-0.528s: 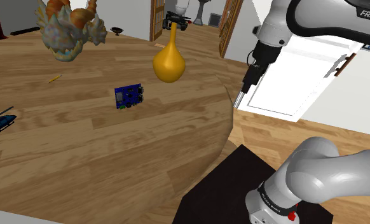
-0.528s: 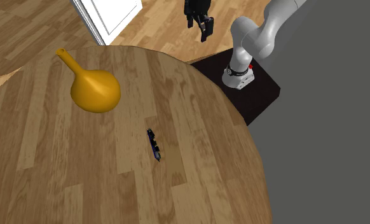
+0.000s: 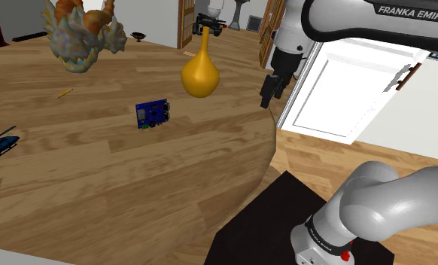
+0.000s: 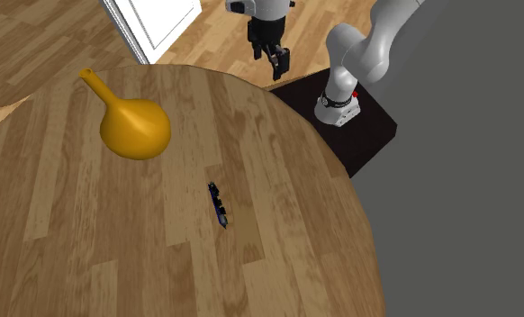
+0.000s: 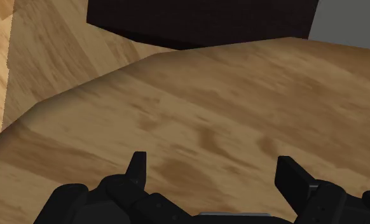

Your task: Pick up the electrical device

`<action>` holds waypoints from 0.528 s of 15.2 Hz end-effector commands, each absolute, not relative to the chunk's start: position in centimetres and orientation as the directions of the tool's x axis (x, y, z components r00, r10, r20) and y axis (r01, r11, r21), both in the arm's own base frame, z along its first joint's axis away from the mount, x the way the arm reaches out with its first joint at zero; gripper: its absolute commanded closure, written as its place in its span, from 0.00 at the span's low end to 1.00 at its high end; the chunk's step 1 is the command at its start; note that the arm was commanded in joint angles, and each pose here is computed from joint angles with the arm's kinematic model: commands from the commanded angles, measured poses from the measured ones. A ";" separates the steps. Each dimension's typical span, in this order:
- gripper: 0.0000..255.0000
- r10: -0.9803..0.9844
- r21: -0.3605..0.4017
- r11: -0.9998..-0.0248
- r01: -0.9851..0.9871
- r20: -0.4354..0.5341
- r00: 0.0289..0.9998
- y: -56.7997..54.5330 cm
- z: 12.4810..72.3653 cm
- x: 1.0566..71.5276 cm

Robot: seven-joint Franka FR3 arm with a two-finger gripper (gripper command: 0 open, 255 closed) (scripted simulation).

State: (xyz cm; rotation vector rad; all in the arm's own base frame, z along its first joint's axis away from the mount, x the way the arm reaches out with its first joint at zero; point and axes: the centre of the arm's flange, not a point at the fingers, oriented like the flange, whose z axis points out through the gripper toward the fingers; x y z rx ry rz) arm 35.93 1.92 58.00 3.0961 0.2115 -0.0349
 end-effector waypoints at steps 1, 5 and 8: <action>0.00 0.142 0.035 -0.989 0.143 -0.029 0.989 3.7 57.5 38.4; 0.00 0.154 0.034 -0.987 0.155 -0.037 0.987 6.9 56.4 42.6; 0.00 0.163 0.034 -0.986 0.165 -0.043 0.986 9.3 55.6 45.7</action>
